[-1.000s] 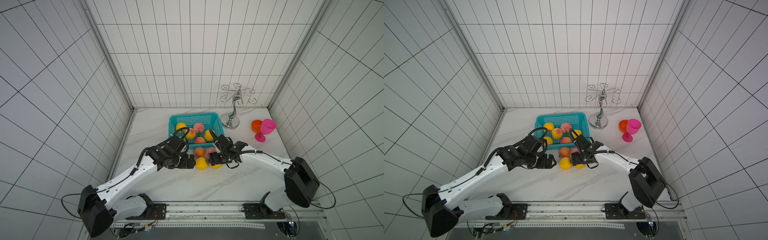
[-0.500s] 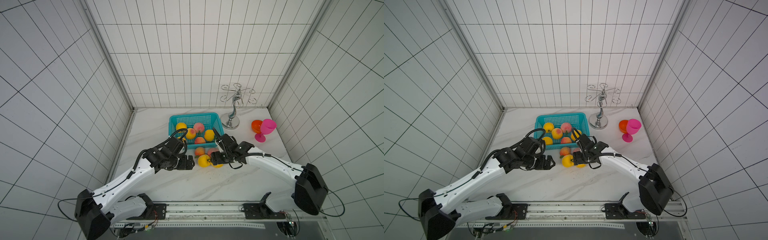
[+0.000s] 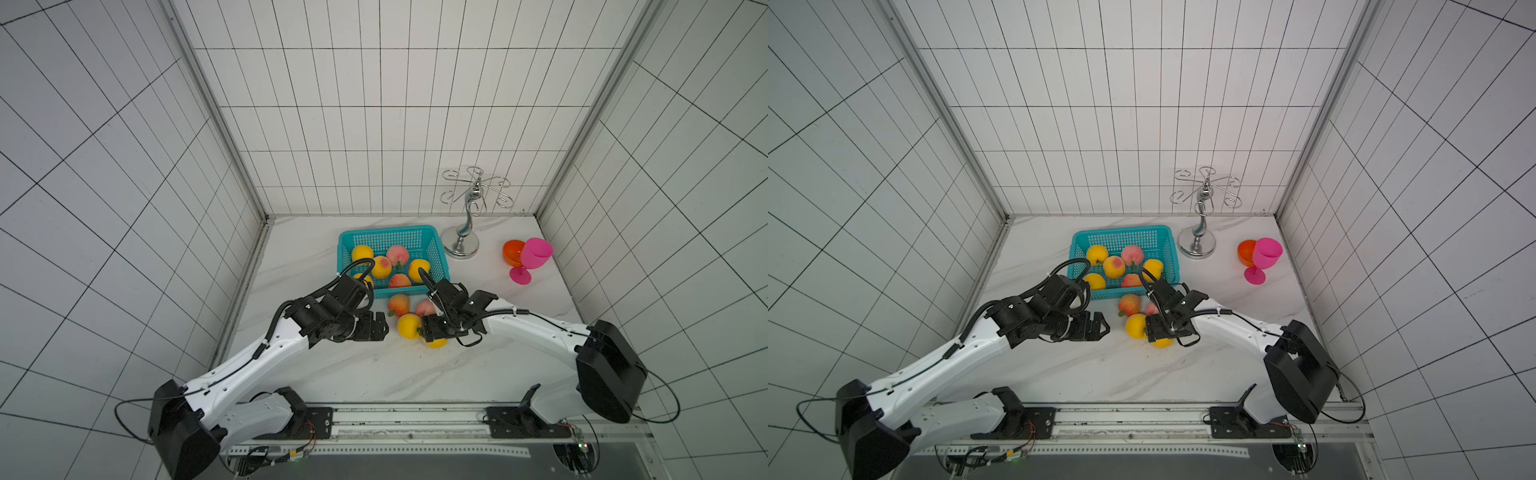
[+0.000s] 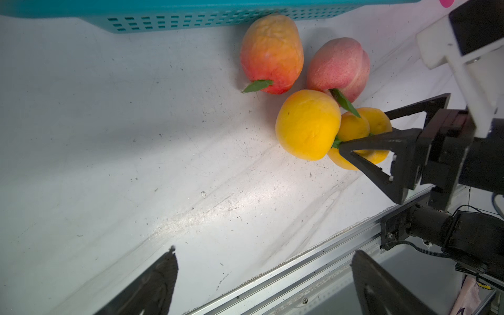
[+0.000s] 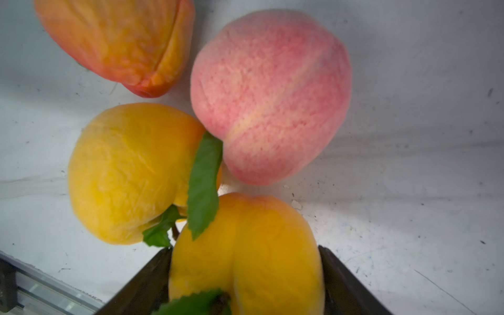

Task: Put the peaches into the basket
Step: Place the peach at the center of the board, then pick up the peach from the center of the board.

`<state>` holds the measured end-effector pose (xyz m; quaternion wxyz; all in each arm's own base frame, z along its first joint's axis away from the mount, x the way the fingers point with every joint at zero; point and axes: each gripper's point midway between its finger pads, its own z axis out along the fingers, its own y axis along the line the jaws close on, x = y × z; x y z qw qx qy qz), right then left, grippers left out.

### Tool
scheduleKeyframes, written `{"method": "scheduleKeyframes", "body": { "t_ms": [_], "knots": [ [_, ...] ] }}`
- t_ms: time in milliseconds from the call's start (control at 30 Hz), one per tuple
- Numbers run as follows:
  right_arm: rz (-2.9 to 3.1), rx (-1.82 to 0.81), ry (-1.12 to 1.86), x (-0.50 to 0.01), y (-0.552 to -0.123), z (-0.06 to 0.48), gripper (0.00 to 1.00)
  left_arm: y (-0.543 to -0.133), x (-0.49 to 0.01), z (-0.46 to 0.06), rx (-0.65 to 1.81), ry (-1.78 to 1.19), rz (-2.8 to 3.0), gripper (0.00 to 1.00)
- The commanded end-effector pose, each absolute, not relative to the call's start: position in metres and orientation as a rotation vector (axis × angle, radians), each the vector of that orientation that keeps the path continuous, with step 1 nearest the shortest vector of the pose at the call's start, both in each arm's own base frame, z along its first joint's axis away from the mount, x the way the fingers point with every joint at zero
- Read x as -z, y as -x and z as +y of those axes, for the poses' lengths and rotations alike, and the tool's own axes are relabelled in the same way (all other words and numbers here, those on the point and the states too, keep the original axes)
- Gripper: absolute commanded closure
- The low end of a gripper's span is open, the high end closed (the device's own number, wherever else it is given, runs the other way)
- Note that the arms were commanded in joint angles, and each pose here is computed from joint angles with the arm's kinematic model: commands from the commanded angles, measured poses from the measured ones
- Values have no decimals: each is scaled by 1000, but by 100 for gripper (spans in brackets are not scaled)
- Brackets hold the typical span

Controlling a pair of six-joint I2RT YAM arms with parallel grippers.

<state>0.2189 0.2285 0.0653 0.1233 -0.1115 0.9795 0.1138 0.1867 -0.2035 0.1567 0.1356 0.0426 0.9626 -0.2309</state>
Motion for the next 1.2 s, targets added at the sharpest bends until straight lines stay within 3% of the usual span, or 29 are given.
{"method": "scheduleKeyframes", "body": {
  "t_ms": [0, 300, 500, 700, 1167],
  "knots": [
    [2880, -285, 292, -52, -213, 222, 20, -188, -157, -203, 677, -127, 2774, 3],
    [2887, -274, 279, -48, -209, 219, 14, -189, -155, -204, 678, -132, 2785, 3],
    [2884, -274, 259, -48, -206, 216, 5, -189, -155, -205, 688, -144, 2786, 3],
    [2878, -275, 252, -48, -203, 214, 4, -188, -155, -205, 691, -145, 2787, 3],
    [2866, -275, 258, -55, -201, 210, 19, -190, -156, -205, 684, -139, 2783, 3]
  ]
}}
